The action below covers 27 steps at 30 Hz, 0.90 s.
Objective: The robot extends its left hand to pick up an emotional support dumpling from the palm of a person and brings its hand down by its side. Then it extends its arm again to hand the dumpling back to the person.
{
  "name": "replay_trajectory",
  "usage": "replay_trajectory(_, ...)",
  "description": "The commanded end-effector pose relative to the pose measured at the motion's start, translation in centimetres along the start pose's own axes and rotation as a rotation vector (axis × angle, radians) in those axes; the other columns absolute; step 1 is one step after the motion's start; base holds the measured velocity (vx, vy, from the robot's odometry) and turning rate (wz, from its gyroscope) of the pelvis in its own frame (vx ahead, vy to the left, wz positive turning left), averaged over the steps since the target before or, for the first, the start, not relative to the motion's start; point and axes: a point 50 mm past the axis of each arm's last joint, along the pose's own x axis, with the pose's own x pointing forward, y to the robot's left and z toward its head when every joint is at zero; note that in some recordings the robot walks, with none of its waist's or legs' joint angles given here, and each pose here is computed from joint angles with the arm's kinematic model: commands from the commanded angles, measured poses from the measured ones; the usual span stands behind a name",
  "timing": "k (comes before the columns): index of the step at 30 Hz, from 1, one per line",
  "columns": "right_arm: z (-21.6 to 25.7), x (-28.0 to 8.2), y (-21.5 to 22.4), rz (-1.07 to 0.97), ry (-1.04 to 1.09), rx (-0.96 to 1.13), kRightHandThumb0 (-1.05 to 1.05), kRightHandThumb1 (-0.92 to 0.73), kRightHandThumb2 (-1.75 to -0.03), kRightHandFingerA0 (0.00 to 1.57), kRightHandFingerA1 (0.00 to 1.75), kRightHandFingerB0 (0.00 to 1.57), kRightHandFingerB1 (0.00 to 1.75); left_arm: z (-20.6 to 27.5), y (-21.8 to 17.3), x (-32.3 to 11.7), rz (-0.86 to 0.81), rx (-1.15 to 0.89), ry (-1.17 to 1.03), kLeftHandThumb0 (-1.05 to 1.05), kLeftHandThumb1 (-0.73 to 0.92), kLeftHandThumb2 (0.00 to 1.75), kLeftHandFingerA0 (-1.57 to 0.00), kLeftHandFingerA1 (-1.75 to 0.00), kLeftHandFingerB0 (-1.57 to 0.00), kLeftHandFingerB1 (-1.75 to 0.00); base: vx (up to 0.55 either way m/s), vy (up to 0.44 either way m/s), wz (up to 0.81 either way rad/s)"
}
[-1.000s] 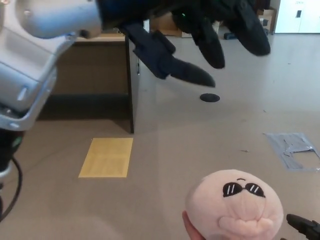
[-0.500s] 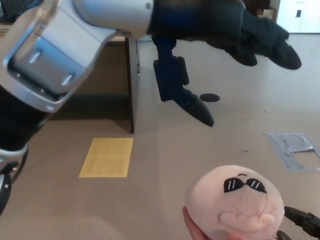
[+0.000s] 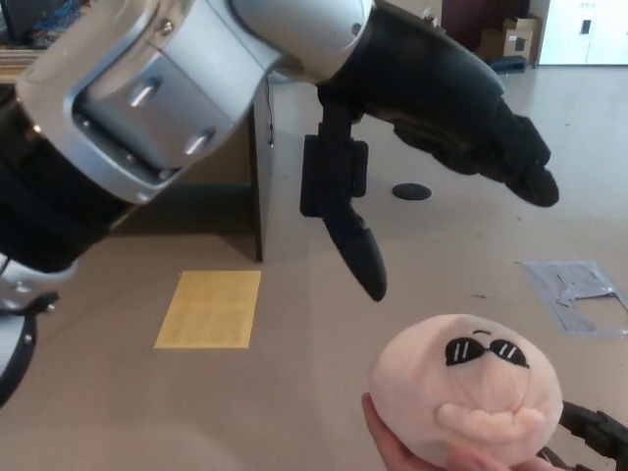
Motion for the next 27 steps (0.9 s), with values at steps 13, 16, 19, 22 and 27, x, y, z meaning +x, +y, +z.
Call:
replay_trajectory(13, 1.1, 0.3, -0.9, 0.054, -0.032, -0.106, -0.53, -0.66, -0.6, 0.56, 0.39, 0.23, 0.28, 1.1, -3.3, 2.3, -0.212, 0.016, -0.015, -0.98, 0.37, 0.68, 0.0, 0.0, 0.0, 0.0, 0.0, 0.0, 0.0)
replay_trajectory(16, 0.9, 0.3, -1.0, 0.036, -0.018, -0.1, -0.45, -0.61, -0.58, 0.58, 0.43, 0.39, 0.33, 1.5, -3.8, 2.5, -0.214, 0.032, -0.03, -0.99, 0.38, 0.67, 0.0, 0.0, 0.0, 0.0, 0.0, 0.0, 0.0)
replay_trajectory(19, 1.1, 0.3, -0.9, 0.049, -0.041, -0.158, -0.44, -0.63, -0.6, 0.69, 0.49, 0.57, 0.39, 1.7, -4.3, 3.2, -0.217, 0.021, -0.044, -0.98, 0.4, 0.63, 0.0, 0.0, 0.0, -0.02, 0.0, 0.0, 0.0)
replay_trajectory(22, 1.1, 0.3, -1.0, 0.068, -0.046, -0.174, -0.48, -0.6, -0.58, 0.66, 0.44, 0.48, 0.36, 1.9, -4.5, 3.5, -0.207, 0.038, -0.048, -1.0, 0.38, 0.69, 0.0, 0.0, 0.0, 0.0, 0.0, 0.0, 0.0)
replay_trajectory(27, 1.3, 0.3, -1.0, 0.076, -0.066, -0.199, -0.55, -0.53, -0.83, 0.57, 0.54, 0.45, 0.49, 2.1, -5.0, 4.1, -0.123, 0.148, -0.05, -1.0, 0.51, 0.57, 0.0, 0.0, 0.0, 0.0, 0.0, 0.0, 0.0)
